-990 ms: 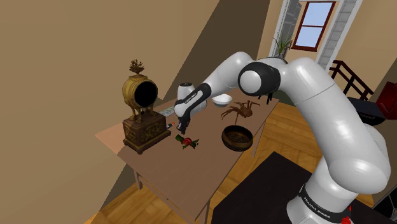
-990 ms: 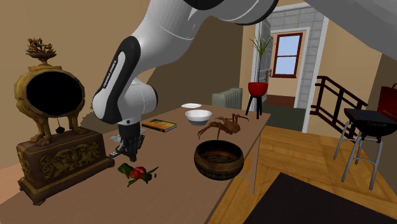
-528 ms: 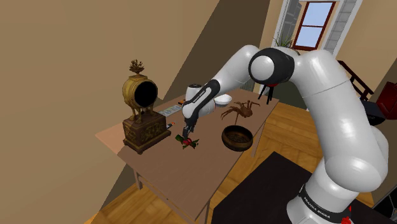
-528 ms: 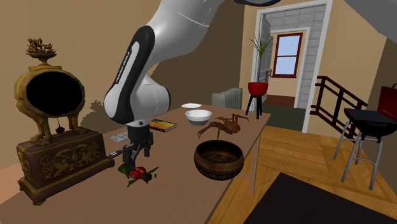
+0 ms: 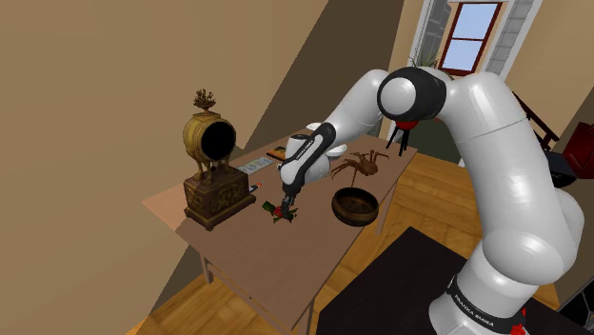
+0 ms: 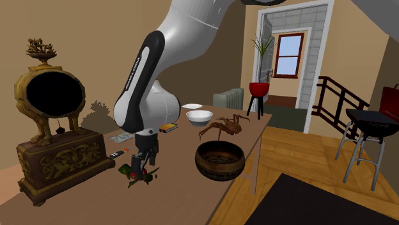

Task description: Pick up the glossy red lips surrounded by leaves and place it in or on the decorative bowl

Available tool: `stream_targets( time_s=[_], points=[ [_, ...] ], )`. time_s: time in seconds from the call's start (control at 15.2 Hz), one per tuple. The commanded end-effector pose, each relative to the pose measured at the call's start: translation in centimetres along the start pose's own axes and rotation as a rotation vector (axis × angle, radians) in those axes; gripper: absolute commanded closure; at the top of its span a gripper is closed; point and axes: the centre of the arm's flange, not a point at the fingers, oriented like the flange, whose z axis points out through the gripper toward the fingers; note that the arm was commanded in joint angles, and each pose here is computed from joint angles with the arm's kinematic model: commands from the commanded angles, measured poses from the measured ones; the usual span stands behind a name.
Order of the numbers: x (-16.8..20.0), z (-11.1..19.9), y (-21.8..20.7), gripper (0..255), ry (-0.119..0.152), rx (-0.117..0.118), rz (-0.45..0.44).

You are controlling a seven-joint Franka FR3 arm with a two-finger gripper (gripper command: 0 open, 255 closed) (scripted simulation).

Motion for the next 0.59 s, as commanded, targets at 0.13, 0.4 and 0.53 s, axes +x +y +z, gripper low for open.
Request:
stream_targets(
  time_s=[0.13, 0.4, 0.53],
  points=[
    [0.03, 1.30, -0.06, 0, 0.000, 0.000, -0.001],
    [0.04, 1.30, -0.06, 0, 0.000, 0.000, -0.001],
    [0.04, 1.30, -0.06, 0, 0.000, 0.000, -0.001]
  ],
)
